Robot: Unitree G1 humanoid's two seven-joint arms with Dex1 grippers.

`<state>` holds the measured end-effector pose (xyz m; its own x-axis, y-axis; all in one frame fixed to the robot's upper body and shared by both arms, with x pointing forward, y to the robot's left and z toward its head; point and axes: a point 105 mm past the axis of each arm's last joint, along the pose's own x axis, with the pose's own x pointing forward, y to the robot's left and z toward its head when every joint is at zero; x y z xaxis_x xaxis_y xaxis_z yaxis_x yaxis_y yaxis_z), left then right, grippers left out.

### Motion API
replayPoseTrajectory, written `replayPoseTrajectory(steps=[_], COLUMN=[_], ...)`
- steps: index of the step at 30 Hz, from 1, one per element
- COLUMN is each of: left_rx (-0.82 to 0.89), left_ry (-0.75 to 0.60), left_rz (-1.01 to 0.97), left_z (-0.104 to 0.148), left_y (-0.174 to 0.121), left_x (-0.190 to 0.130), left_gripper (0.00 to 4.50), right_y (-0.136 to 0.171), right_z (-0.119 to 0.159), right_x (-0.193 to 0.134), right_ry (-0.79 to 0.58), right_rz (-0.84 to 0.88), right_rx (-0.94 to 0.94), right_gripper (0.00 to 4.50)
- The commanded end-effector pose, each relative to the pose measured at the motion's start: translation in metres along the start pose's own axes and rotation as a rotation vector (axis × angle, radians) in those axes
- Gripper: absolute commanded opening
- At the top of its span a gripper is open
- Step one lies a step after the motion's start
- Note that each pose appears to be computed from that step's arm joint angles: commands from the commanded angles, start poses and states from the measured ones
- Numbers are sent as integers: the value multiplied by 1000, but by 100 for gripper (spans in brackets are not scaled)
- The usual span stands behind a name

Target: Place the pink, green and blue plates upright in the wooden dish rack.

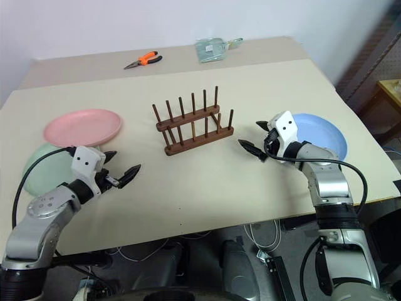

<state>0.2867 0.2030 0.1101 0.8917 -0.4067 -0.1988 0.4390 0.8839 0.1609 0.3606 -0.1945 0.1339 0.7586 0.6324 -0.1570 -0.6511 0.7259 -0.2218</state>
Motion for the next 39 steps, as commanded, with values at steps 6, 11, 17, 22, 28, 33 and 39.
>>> replayPoseTrajectory(steps=[6,11,17,22,28,33,39], left_rx=[13,10,31,81,88,81,63], left_ry=[-45,-50,-40,7,51,69,78], left_rz=[-9,-15,-105,-206,-354,-440,-520], left_z=[8,7,11,9,7,0,-9], left_y=[-7,-12,-20,-27,-39,-54,-75], left_x=[1,2,18,39,88,112,120], left_gripper=[450,450,450,450,450,450,324], right_y=[-8,-9,7,19,33,44,45], right_z=[18,17,10,7,6,3,6], right_x=[-7,-7,-10,-13,-19,-26,-25], right_ry=[-40,-27,5,20,6,12,-1], right_rz=[-18,-11,73,81,23,-5,-35], right_rx=[-49,-53,0,-2,-1,-5,-13], right_gripper=[444,444,444,444,444,444,450])
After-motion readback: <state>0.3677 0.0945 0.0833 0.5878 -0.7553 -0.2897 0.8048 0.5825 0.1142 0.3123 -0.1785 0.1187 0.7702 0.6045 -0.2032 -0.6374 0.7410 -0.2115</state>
